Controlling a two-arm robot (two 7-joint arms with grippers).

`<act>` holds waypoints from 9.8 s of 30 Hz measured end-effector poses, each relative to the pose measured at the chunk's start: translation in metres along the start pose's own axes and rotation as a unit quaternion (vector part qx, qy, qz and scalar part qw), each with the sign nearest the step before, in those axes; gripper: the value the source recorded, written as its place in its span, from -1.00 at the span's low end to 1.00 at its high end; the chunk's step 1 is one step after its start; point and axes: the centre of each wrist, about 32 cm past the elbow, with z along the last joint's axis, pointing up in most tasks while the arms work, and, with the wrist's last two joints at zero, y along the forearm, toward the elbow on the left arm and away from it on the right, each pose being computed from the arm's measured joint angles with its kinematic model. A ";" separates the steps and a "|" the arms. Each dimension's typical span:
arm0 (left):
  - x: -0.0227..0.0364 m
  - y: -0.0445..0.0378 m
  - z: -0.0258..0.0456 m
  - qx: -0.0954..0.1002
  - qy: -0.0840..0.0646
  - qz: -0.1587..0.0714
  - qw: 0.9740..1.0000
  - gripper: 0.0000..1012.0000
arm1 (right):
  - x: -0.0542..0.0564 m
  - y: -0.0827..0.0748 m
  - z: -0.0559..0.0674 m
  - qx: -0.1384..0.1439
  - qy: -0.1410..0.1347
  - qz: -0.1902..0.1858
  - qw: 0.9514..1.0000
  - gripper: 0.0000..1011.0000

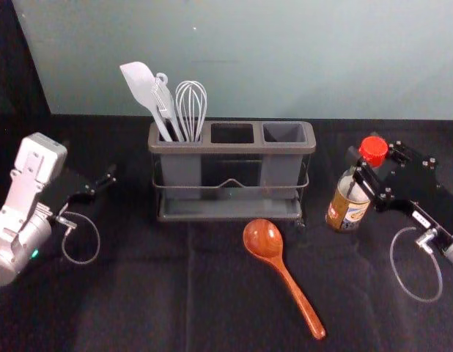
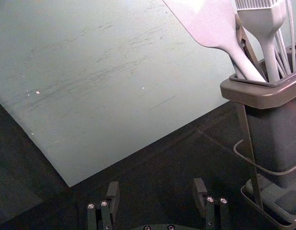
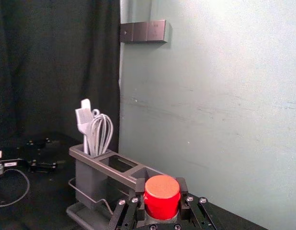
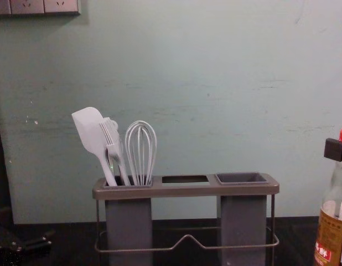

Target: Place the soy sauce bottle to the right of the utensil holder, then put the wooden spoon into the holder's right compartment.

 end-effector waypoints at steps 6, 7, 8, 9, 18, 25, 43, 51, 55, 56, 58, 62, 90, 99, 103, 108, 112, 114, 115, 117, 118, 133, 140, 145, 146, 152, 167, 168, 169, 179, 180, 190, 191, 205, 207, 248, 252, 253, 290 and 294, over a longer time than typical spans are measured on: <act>0.0000 0.0000 0.0000 0.000 0.000 0.000 1.000 0.99 | 0.007 0.008 -0.009 -0.007 0.016 -0.016 1.000 -0.24; 0.0000 0.0000 0.0000 0.000 0.000 0.000 1.000 0.99 | 0.008 0.009 -0.010 -0.008 0.019 -0.019 1.000 -0.25; 0.0000 0.0000 0.0000 0.000 0.000 0.000 1.000 0.99 | 0.010 0.013 -0.014 -0.009 0.025 -0.024 0.999 -0.24; 0.0000 0.0000 0.0000 0.000 0.000 0.000 1.000 0.99 | 0.011 0.015 -0.016 -0.010 0.028 -0.027 0.999 -0.24; 0.0000 0.0000 0.0000 0.000 0.000 0.000 1.000 0.99 | 0.023 0.038 -0.039 -0.008 0.058 -0.052 0.997 -0.24; 0.0000 0.0000 0.0000 0.000 0.000 0.000 1.000 0.99 | 0.029 0.057 -0.054 -0.006 0.075 -0.061 0.995 -0.24; 0.0000 0.0000 0.0000 0.000 0.000 0.000 1.000 0.99 | 0.030 0.087 -0.070 -0.011 0.087 -0.066 0.994 -0.24; 0.0000 0.0000 0.0000 0.000 0.000 0.000 1.000 0.99 | 0.028 0.092 -0.073 -0.014 0.089 -0.066 0.994 -0.24; 0.0000 0.0000 0.0000 0.000 0.000 0.000 1.000 0.99 | 0.028 0.092 -0.074 -0.016 0.087 -0.066 0.994 -0.24; 0.0000 0.0000 0.0000 0.000 0.000 0.000 1.000 0.99 | 0.028 0.092 -0.075 -0.016 0.087 -0.066 0.994 -0.25; 0.0000 0.0000 0.0000 0.000 0.000 0.000 1.000 0.99 | 0.028 0.092 -0.075 -0.017 0.087 -0.067 0.994 -0.24; 0.0000 0.0000 0.0000 0.000 0.000 0.000 1.000 0.99 | 0.028 0.092 -0.076 -0.018 0.085 -0.067 0.994 -0.24; 0.0000 0.0000 0.0000 0.000 0.000 0.000 1.000 0.99 | 0.028 0.078 -0.048 0.009 0.062 -0.066 0.996 0.98; 0.0000 0.0000 0.0000 0.000 0.000 0.000 1.000 0.99 | 0.014 0.058 -0.030 0.014 0.038 -0.053 0.998 0.98; 0.0000 0.0000 0.0000 0.000 0.000 0.000 1.000 0.99 | 0.006 0.049 -0.025 0.013 0.030 -0.042 0.999 0.98; 0.0000 0.0000 0.0000 0.000 0.000 0.000 1.000 0.99 | -0.007 0.038 -0.023 0.005 0.022 -0.017 1.000 0.98; 0.0000 0.0000 0.0000 0.000 0.000 0.000 1.000 0.99 | -0.017 0.034 -0.025 -0.008 0.022 0.006 1.000 0.98; 0.0000 0.0000 0.0000 0.000 0.000 0.000 1.000 0.99 | -0.023 0.032 -0.028 -0.022 0.024 0.020 0.999 0.98; 0.0000 0.0000 0.0000 0.000 0.000 0.000 1.000 0.99 | -0.026 0.032 -0.029 -0.026 0.026 0.025 0.999 0.98; 0.0000 0.0000 0.0000 0.000 0.000 0.000 1.000 0.99 | -0.032 0.032 -0.033 -0.040 0.029 0.039 0.998 0.98; 0.0000 0.0000 0.0000 0.000 0.000 0.000 1.000 0.99 | -0.034 0.032 -0.034 -0.045 0.030 0.043 0.998 0.98; 0.0000 0.0000 0.0000 0.000 0.000 0.000 1.000 0.99 | -0.052 0.034 -0.056 -0.087 0.047 0.075 0.992 0.98; 0.0000 0.0000 0.0000 0.000 0.000 0.000 1.000 0.99 | -0.051 0.034 -0.055 -0.085 0.047 0.073 0.993 0.98; 0.0000 0.0000 0.0000 0.000 0.000 0.000 1.000 0.99 | -0.050 0.035 -0.055 -0.084 0.047 0.072 0.993 0.98; 0.0000 0.0000 0.0000 0.000 0.000 0.000 1.000 0.99 | -0.050 0.035 -0.055 -0.084 0.047 0.072 0.993 0.98; 0.0000 0.0000 0.0000 0.000 0.000 0.000 1.000 0.99 | -0.050 0.035 -0.054 -0.083 0.047 0.072 0.993 0.98; 0.0000 0.0000 0.0000 0.000 0.000 0.000 1.000 0.99 | -0.070 0.028 -0.032 -0.211 0.067 0.065 0.973 0.98; 0.0000 0.0000 0.0000 0.000 0.000 0.000 1.000 0.99 | -0.073 0.028 -0.027 -0.227 0.069 0.061 0.970 0.98; 0.0000 0.0000 0.0000 0.000 0.000 0.000 1.000 0.99 | -0.074 0.028 -0.025 -0.235 0.069 0.058 0.968 0.98; 0.0000 0.0000 0.0000 0.000 0.000 0.000 1.000 0.99 | -0.088 0.040 0.019 -0.327 0.060 0.008 0.943 0.98; 0.0000 0.0000 0.0000 0.000 0.000 0.000 1.000 0.99 | -0.089 0.043 0.026 -0.338 0.060 0.004 0.939 0.98; 0.0000 0.0000 0.0000 0.000 0.000 0.000 1.000 0.99 | -0.087 0.062 0.038 -0.375 0.055 -0.001 0.925 0.98; 0.0000 0.0000 0.0000 0.000 0.000 0.000 1.000 0.99 | -0.087 0.062 0.038 -0.375 0.055 -0.001 0.925 0.98; 0.0000 0.0000 0.0000 0.000 0.000 0.000 1.000 0.99 | -0.084 0.098 0.004 -0.392 0.071 -0.001 0.917 0.98; 0.0000 0.0000 0.0000 0.000 0.000 0.000 1.000 0.99 | -0.084 0.102 0.001 -0.392 0.071 -0.002 0.917 0.98; 0.0000 0.0000 0.0000 0.000 0.000 0.000 1.000 0.99 | -0.091 0.132 -0.014 -0.397 0.067 -0.008 0.915 0.98; 0.0000 0.0000 0.0000 0.000 0.000 0.000 1.000 0.99 | -0.091 0.132 -0.014 -0.397 0.067 -0.009 0.915 0.98; 0.0000 0.0000 0.0000 0.000 0.000 0.000 1.000 0.99 | -0.090 0.132 -0.014 -0.396 0.068 -0.009 0.916 0.98; 0.0000 0.0000 0.0000 0.000 0.000 0.000 1.000 0.99 | -0.079 0.103 0.023 -0.350 0.062 -0.004 0.935 0.66; 0.0000 0.0000 0.0000 0.000 0.000 0.000 1.000 0.99 | -0.074 0.084 0.033 -0.328 0.074 0.008 0.942 0.66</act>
